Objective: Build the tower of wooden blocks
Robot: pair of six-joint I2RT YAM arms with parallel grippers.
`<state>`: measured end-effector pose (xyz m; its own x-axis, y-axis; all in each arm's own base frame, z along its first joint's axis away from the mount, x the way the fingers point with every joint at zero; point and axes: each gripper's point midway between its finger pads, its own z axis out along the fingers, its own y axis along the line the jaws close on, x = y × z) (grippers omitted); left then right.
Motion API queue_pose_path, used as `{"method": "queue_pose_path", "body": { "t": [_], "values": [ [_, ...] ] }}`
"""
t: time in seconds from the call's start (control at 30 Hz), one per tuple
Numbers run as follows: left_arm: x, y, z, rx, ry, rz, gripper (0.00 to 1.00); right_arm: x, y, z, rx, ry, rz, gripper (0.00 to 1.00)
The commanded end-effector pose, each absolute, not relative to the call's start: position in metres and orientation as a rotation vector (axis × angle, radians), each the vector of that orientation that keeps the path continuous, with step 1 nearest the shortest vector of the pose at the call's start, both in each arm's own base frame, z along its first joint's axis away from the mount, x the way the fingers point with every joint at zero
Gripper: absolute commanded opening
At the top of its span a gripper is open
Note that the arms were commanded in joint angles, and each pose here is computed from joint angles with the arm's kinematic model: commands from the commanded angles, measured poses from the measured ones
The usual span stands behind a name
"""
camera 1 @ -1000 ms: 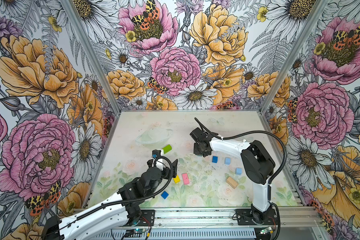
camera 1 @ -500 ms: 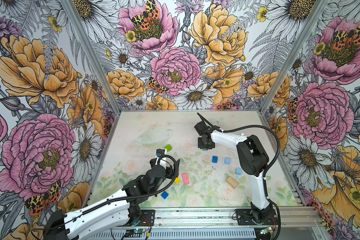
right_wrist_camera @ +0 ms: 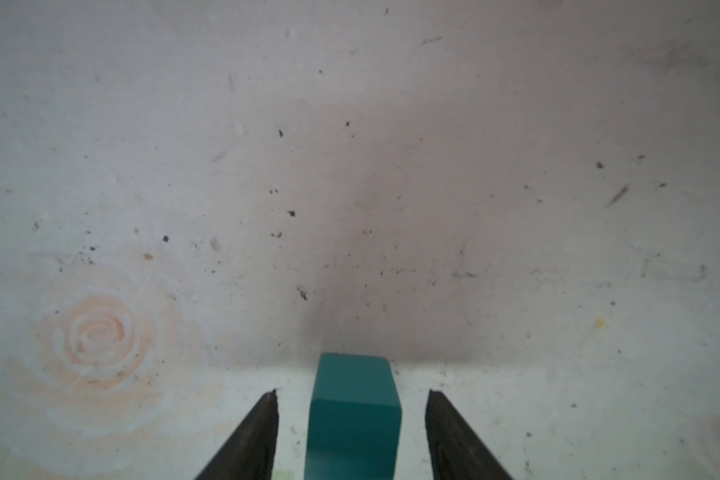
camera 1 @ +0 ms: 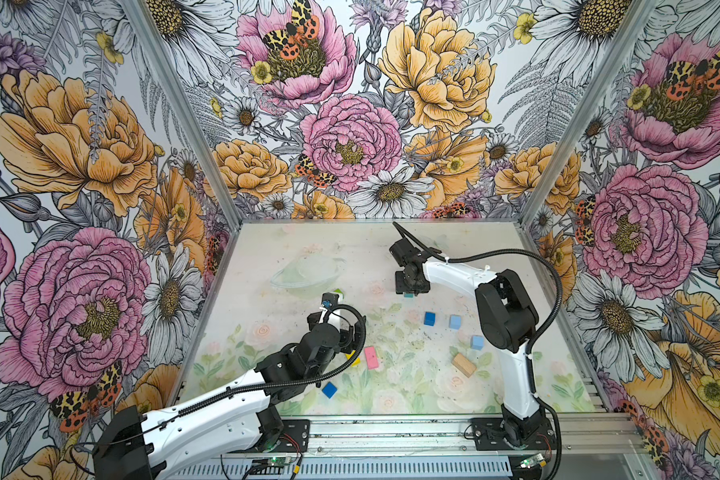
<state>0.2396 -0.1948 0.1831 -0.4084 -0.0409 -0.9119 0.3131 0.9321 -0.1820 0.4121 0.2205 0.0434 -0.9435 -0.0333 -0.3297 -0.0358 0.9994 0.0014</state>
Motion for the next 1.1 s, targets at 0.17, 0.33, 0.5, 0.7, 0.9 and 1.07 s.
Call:
{"method": "queue_pose_path", "body": {
  "t": [0.17,0.33,0.5,0.7,0.9,1.07],
  "values": [
    [0.231,-0.201,0.202,0.172,1.918,-0.493,0.98,0.364,0.193,0.108,-0.003,2.706,0.043,0.59],
    [0.221,-0.207,0.202,0.183,1.907,-0.549,0.98,0.329,0.171,0.107,0.044,2.713,0.027,0.59],
    [0.212,-0.212,0.203,0.196,1.894,-0.591,0.98,0.308,0.158,0.097,0.073,2.724,0.030,0.59],
    [0.206,-0.214,0.205,0.190,1.891,-0.623,0.98,0.301,0.160,0.084,0.091,2.741,0.076,0.59],
    [0.203,-0.214,0.203,0.189,1.897,-0.611,0.98,0.302,0.165,0.077,0.092,2.752,0.091,0.58],
    [0.202,-0.214,0.202,0.191,1.899,-0.611,0.98,0.302,0.165,0.074,0.092,2.755,0.090,0.58]
  ]
}}
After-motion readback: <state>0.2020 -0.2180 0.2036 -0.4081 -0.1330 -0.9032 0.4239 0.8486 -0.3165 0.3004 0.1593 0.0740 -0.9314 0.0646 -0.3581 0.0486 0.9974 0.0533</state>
